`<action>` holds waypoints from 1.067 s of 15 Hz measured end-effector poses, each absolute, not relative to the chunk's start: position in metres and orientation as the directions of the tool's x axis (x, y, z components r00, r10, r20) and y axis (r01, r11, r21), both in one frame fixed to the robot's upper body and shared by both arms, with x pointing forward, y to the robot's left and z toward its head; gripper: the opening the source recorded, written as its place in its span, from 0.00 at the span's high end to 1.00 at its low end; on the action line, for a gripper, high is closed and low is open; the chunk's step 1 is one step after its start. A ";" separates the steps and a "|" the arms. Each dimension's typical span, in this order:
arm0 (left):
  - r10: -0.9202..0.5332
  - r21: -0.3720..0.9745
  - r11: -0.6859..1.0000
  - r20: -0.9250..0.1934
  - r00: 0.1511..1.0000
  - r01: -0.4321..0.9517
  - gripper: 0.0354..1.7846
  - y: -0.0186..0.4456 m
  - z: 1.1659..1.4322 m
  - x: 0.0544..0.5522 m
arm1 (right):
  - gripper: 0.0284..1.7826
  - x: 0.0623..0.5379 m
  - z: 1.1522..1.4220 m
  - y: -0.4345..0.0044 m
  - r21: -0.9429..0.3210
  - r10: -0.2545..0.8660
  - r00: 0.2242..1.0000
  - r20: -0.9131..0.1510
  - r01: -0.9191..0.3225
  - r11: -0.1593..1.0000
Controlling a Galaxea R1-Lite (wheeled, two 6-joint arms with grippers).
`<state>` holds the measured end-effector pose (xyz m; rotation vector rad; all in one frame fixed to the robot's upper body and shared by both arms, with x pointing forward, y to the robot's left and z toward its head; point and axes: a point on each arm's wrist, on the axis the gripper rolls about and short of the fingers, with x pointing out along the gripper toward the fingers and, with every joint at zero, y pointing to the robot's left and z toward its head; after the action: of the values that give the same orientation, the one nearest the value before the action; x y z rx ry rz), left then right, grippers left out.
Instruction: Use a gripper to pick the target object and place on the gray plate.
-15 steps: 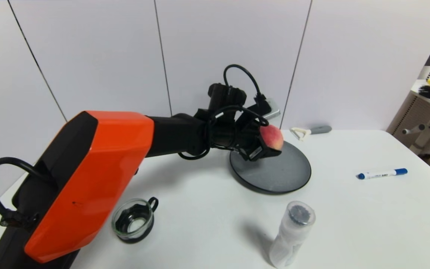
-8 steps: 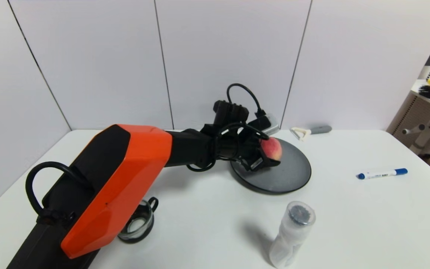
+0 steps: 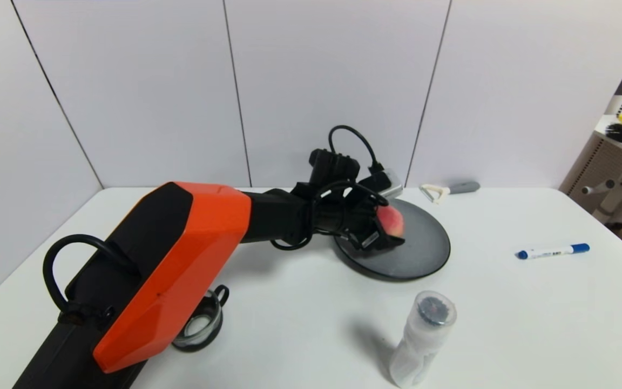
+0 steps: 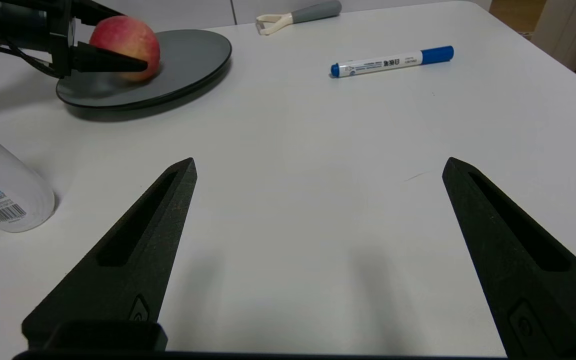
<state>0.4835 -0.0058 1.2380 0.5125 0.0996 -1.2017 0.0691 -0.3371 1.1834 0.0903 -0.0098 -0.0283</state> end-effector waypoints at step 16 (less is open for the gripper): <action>-0.719 0.294 0.324 -0.541 0.435 0.900 0.06 0.150 1.362 0.361 | 0.05 0.069 1.183 -0.337 0.090 -0.029 1.000 0.009 0.028 0.996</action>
<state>0.3611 0.1501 1.3623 0.6108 0.3398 -1.0887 0.0691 -0.3372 1.1834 0.0903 -0.0098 -0.0290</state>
